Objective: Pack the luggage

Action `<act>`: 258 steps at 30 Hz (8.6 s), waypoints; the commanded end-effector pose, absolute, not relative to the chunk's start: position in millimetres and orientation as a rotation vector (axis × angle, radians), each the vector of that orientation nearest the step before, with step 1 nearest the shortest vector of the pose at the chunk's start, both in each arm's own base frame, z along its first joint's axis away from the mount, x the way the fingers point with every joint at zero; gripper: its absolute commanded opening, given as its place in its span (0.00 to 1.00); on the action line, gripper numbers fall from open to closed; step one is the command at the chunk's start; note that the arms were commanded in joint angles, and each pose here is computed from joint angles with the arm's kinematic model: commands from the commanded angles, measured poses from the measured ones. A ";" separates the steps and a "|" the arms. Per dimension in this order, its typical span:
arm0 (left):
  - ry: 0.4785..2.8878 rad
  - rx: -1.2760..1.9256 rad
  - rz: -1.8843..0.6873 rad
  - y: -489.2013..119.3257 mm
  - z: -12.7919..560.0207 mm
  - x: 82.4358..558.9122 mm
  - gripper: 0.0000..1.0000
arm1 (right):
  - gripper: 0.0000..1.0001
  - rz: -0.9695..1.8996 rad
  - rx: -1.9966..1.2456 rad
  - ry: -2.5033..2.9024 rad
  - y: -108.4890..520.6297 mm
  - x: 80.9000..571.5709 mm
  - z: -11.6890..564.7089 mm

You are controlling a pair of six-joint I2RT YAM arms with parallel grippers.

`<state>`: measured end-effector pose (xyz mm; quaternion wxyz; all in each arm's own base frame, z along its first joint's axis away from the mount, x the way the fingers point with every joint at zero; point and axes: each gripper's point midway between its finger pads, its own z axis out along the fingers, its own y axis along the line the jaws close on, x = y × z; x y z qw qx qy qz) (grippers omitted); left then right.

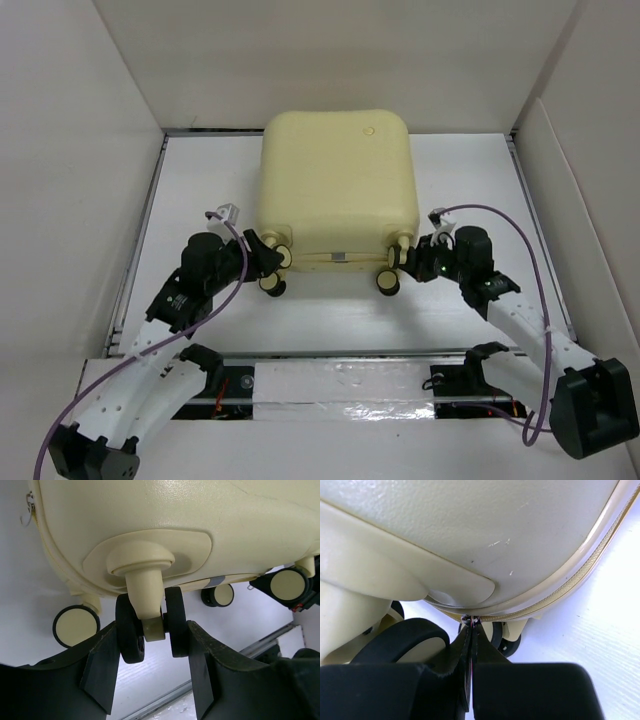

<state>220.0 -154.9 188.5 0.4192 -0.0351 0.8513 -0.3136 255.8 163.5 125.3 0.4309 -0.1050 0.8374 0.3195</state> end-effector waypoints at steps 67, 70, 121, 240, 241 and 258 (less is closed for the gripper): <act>1.577 0.101 -1.530 -222.1 288.7 192.2 0.00 | 0.00 1.453 -0.512 1.396 440.5 204.9 213.1; 1.620 0.101 -1.531 -226.8 275.4 198.6 0.00 | 0.00 1.340 -0.504 1.509 371.1 216.7 185.2; 1.668 -0.056 -1.066 -250.5 269.2 214.6 0.46 | 0.71 0.887 -0.282 1.884 276.4 193.9 144.5; 1.617 0.165 -1.368 -373.8 297.2 241.1 0.02 | 0.00 0.823 0.051 1.312 296.7 234.4 193.9; 1.605 0.167 -1.386 -376.9 302.9 241.1 0.02 | 0.00 0.789 0.069 1.310 293.8 238.6 193.4; 1.571 0.255 -1.735 -423.4 360.5 186.4 0.21 | 0.00 0.840 -0.074 1.134 379.2 225.1 250.5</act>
